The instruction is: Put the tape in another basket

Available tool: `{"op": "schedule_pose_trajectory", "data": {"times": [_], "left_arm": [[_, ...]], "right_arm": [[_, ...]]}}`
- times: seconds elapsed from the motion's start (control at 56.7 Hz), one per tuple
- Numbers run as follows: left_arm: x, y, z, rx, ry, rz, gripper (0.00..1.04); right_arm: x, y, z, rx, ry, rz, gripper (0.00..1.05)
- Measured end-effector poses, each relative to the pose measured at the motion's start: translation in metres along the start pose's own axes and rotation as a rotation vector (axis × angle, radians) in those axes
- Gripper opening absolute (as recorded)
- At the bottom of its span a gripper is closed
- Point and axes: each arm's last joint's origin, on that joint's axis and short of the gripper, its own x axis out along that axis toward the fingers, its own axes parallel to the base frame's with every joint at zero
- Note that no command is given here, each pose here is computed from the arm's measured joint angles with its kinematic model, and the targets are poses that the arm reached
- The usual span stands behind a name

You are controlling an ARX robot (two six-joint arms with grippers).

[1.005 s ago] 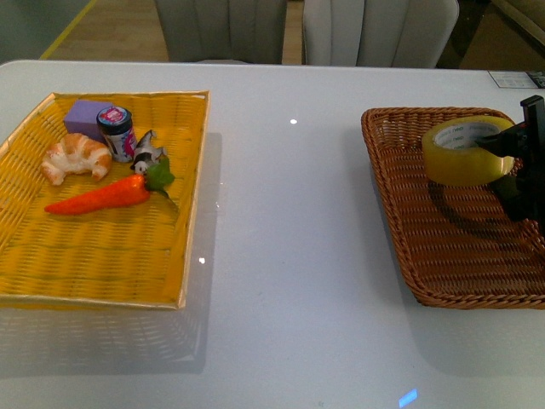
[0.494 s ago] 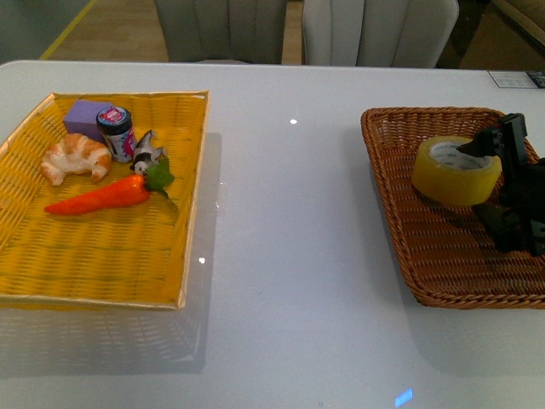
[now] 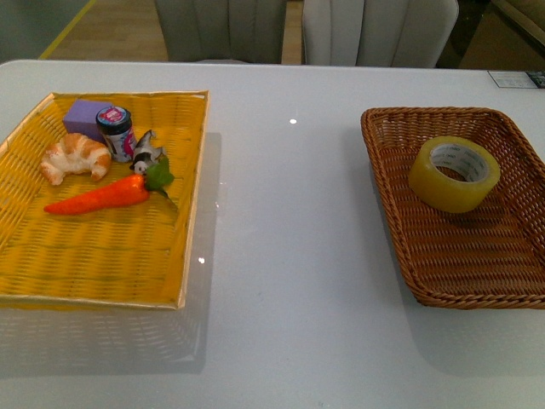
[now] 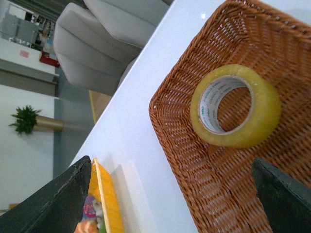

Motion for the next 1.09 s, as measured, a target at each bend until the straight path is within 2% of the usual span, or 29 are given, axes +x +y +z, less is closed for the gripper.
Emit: {"op": "schedule_pose_trajectory", "data": {"times": [0.071, 0.123, 0.159, 0.212, 0.282, 0.388, 0.582, 1.093], "left_arm": [[0.0, 0.0, -0.001, 0.0, 0.005, 0.0, 0.02], [0.0, 0.0, -0.001, 0.0, 0.005, 0.001, 0.02], [0.0, 0.0, 0.0, 0.0, 0.005, 0.001, 0.02], [0.0, 0.0, 0.0, 0.0, 0.004, 0.001, 0.02], [0.0, 0.0, 0.0, 0.0, 0.004, 0.001, 0.02], [0.0, 0.0, 0.0, 0.0, 0.004, 0.001, 0.02], [0.0, 0.0, 0.0, 0.0, 0.004, 0.001, 0.02], [0.0, 0.0, 0.0, 0.0, 0.004, 0.001, 0.02]], "right_arm": [[-0.028, 0.008, 0.002, -0.093, -0.057, 0.022, 0.93], [-0.055, 0.017, 0.005, -0.337, -0.189, 0.098, 0.82], [-0.065, 0.019, 0.005, -0.409, -0.215, 0.103, 0.77], [-0.089, 0.022, 0.001, -0.614, -0.242, 0.089, 0.67], [-0.112, 0.024, -0.009, -0.745, -0.256, 0.062, 0.55], [-0.131, 0.027, -0.014, -0.85, -0.313, 0.104, 0.36], [-0.139, 0.017, -0.022, -0.896, -0.323, 0.091, 0.02], [-0.152, 0.007, -0.03, -0.903, -0.359, 0.107, 0.02]]}}
